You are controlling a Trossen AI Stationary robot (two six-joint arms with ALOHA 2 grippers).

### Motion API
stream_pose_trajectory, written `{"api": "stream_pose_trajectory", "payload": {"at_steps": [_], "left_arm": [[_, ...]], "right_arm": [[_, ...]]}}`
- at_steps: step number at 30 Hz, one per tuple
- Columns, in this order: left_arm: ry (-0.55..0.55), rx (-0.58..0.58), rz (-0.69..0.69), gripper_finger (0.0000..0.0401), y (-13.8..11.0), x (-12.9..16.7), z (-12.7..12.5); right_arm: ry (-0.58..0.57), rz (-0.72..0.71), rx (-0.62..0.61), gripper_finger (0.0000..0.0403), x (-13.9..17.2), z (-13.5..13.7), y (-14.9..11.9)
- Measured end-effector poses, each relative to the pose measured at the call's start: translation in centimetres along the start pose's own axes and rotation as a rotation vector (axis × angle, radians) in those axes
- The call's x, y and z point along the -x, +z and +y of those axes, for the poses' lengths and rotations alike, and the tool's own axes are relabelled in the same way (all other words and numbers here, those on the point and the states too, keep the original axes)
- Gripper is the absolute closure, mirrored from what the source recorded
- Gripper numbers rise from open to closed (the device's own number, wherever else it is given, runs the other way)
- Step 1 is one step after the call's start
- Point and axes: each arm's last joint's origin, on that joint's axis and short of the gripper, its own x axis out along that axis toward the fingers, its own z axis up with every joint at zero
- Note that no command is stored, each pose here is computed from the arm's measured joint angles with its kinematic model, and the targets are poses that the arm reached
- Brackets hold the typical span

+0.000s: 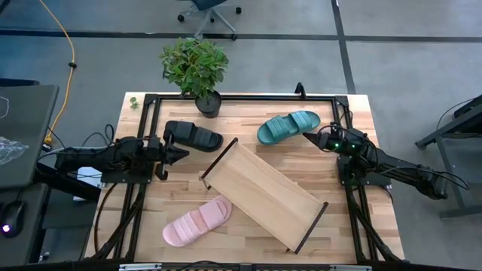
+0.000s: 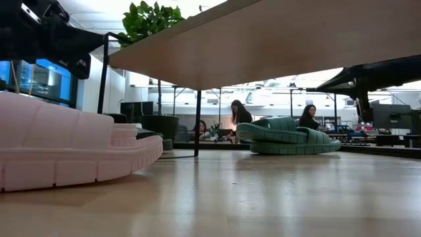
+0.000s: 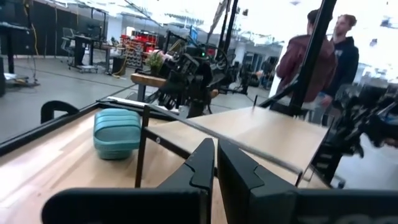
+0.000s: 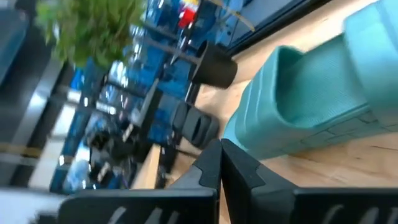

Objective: Pick and place slides into the shelf
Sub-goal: Put the green pair of slides on the shelf

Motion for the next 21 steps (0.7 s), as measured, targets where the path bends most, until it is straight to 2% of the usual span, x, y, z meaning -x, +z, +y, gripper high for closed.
{"api": "stream_pose_trajectory", "payload": {"at_steps": [5, 8, 12, 16, 18, 21], "left_arm": [[0.0, 0.03, 0.001, 0.0391, 0.0, 0.0, 0.0], [0.011, 0.03, -0.001, 0.0391, 0.0, 0.0, 0.0], [0.042, 0.021, -0.006, 0.0391, 0.0, 0.0, 0.1], [0.065, 0.021, -0.01, 0.0391, 0.0, 0.0, 0.2], [0.068, 0.019, -0.009, 0.0391, 0.0, 0.0, 0.2], [0.073, 0.019, -0.006, 0.0391, 0.0, 0.0, 0.2]], "right_arm": [[-0.024, -0.074, -0.16, 0.0402, 0.0, -0.1, 0.2], [0.046, -0.122, -0.217, 0.0402, 0.1, 0.6, 0.6], [0.234, -0.224, -0.166, 0.0402, 0.5, 2.4, 1.5], [0.364, -0.351, -0.122, 0.0402, 1.1, 3.7, 2.4], [0.387, -0.373, -0.101, 0.0402, 1.3, 4.2, 2.6], [0.362, -0.364, -0.069, 0.0402, 1.5, 5.3, 3.1]]}}
